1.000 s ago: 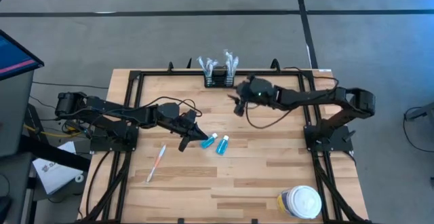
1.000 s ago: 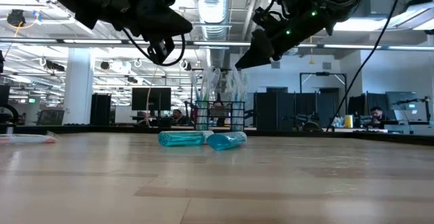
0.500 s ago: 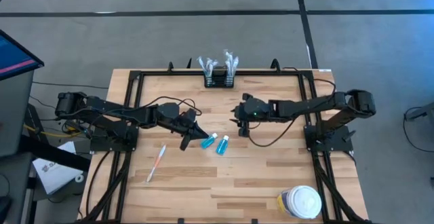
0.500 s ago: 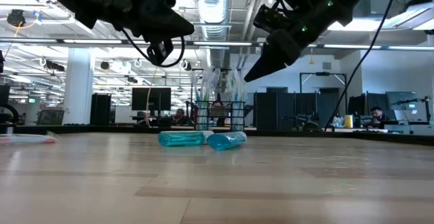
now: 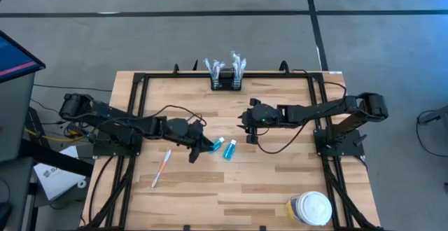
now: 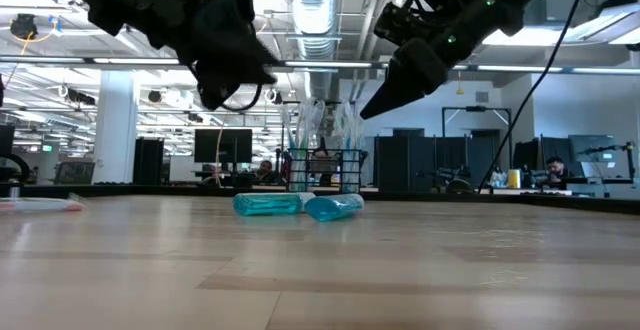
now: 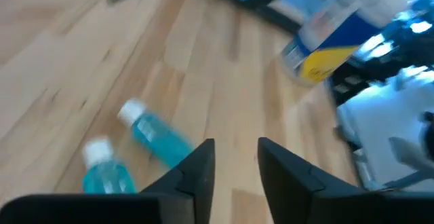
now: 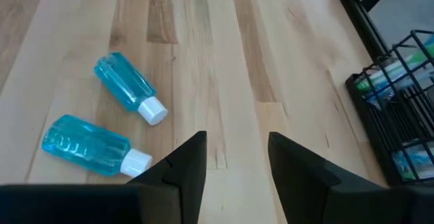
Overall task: Pick & Place toothbrushing station
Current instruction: Put the left blue mouthwash into the black wire organizer
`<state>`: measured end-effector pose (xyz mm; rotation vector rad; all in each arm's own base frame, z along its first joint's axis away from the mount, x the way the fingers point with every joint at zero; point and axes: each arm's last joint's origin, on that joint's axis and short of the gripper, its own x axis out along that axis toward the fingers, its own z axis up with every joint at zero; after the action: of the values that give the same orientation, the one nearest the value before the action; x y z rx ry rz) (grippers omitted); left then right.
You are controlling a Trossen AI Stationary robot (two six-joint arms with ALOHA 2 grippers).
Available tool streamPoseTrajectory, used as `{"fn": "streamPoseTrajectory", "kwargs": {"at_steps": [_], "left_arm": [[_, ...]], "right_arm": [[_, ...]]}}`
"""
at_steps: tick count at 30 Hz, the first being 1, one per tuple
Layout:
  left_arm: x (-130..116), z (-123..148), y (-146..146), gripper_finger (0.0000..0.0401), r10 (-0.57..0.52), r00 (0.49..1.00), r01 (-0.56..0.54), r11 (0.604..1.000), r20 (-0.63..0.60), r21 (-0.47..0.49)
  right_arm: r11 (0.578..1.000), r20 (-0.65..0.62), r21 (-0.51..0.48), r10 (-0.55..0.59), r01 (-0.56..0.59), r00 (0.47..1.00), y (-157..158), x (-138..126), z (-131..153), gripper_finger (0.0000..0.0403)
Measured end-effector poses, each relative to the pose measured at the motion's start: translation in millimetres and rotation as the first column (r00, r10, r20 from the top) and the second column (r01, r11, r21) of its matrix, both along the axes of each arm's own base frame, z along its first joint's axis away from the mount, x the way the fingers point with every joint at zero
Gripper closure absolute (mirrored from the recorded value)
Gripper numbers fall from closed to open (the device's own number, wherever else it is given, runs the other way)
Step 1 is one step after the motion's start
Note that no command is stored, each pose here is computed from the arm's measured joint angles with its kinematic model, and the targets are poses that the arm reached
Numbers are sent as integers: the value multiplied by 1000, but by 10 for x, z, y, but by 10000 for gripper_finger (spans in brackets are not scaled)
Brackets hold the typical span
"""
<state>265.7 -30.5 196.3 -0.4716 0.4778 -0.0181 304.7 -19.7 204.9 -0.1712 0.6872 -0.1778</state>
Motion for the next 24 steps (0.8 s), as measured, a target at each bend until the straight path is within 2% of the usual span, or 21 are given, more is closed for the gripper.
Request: {"fn": "streamPoseTrajectory", "kwargs": {"at_steps": [3, 10, 17, 21, 24], "left_arm": [[23, -152, -32, 280, 44, 996, -46, 999, -79, -21], [152, -426, -57, 274, 61, 980, -66, 998, -192, -23], [284, -498, -13, 286, 77, 963, -77, 997, -260, 11], [265, -531, 118, 290, 150, 925, -128, 988, -349, 85], [268, -525, 182, 290, 174, 912, -150, 984, -371, 93]], "right_arm": [[1000, 0, 0, 2, -2, 1000, 5, 0, 0, 259], [1000, -4, 0, 2, -2, 1000, 6, -2, -3, 266], [1000, -13, 21, -14, 15, 1000, 6, -10, -11, 269], [1000, -25, 21, -14, 15, 1000, 7, -17, -20, 268], [1000, -28, 21, -14, 15, 999, 7, -19, -23, 270]]}}
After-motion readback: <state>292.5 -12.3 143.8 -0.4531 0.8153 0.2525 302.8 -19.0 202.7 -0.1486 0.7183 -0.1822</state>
